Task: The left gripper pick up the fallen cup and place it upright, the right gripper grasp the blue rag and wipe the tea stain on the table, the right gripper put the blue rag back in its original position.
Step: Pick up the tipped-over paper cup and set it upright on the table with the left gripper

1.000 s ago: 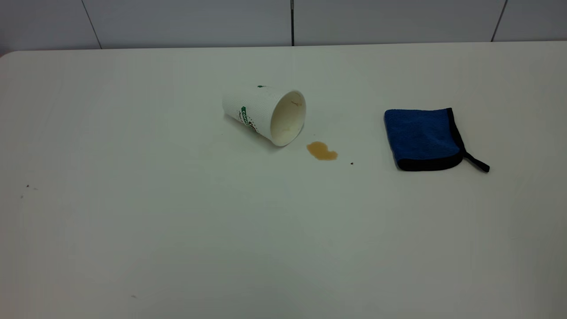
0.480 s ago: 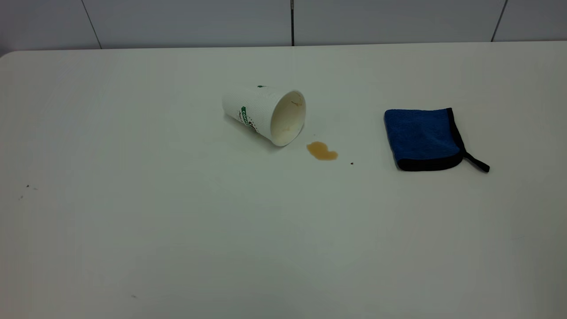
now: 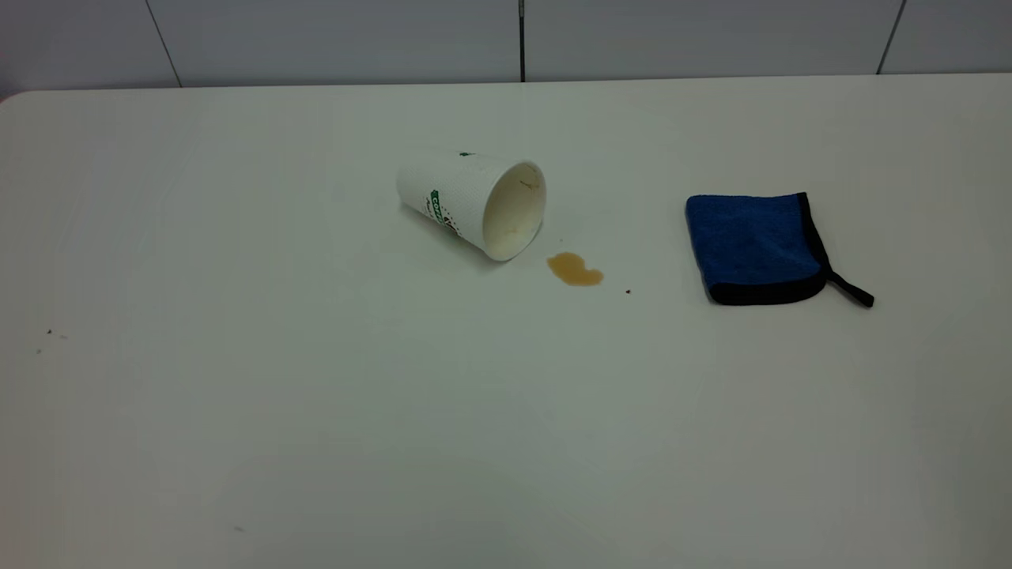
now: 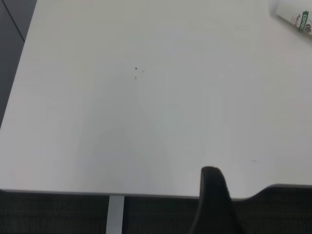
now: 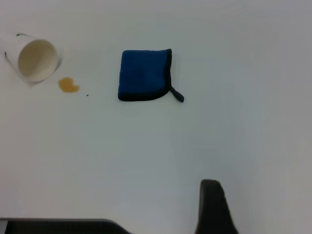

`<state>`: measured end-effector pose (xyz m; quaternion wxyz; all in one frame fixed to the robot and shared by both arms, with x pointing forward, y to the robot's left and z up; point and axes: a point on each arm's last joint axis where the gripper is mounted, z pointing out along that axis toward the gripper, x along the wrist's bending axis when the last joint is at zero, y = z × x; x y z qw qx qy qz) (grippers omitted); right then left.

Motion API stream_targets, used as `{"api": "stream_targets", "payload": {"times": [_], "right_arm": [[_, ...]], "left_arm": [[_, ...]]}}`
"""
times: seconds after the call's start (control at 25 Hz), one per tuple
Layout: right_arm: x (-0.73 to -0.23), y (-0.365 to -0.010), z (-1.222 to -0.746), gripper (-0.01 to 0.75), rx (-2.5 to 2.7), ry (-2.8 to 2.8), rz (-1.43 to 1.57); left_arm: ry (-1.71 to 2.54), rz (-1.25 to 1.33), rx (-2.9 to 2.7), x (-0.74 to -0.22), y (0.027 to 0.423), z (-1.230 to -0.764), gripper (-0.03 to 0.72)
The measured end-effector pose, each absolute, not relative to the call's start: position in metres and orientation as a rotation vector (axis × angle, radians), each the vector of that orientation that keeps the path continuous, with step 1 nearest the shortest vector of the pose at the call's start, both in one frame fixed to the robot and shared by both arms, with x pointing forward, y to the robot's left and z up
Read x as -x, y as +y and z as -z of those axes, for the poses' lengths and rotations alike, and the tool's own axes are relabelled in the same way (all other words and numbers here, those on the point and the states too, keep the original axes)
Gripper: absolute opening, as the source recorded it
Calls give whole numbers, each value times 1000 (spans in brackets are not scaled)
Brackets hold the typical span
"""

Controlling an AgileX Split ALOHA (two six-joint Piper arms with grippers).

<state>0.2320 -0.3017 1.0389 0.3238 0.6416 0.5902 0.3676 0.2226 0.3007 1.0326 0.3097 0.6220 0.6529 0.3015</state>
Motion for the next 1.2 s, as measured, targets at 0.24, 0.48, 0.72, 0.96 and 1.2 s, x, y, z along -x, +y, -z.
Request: {"api": "stream_targets", "payload": {"times": [0.24, 0.48, 0.72, 0.96, 1.2], "right_arm": [[-232, -302, -1039, 532, -1683, 1548, -964], [-232, -302, -1039, 532, -1683, 1548, -964], [-232, -302, -1039, 532, -1683, 1548, -964], [-232, -302, -1039, 532, -1683, 1548, -964], [-232, -302, -1039, 532, -1683, 1548, -964]], "left_arm": [[1733, -791, -1635, -225, 301, -1034, 524], [1755, -750, -1740, -261, 301, -1051, 546], [1748, -687, -1937, -330, 303, -1051, 593], [1765, -609, -2010, -398, 302, -1040, 591], [1624, -510, -2095, -452, 268, -1029, 589]]}}
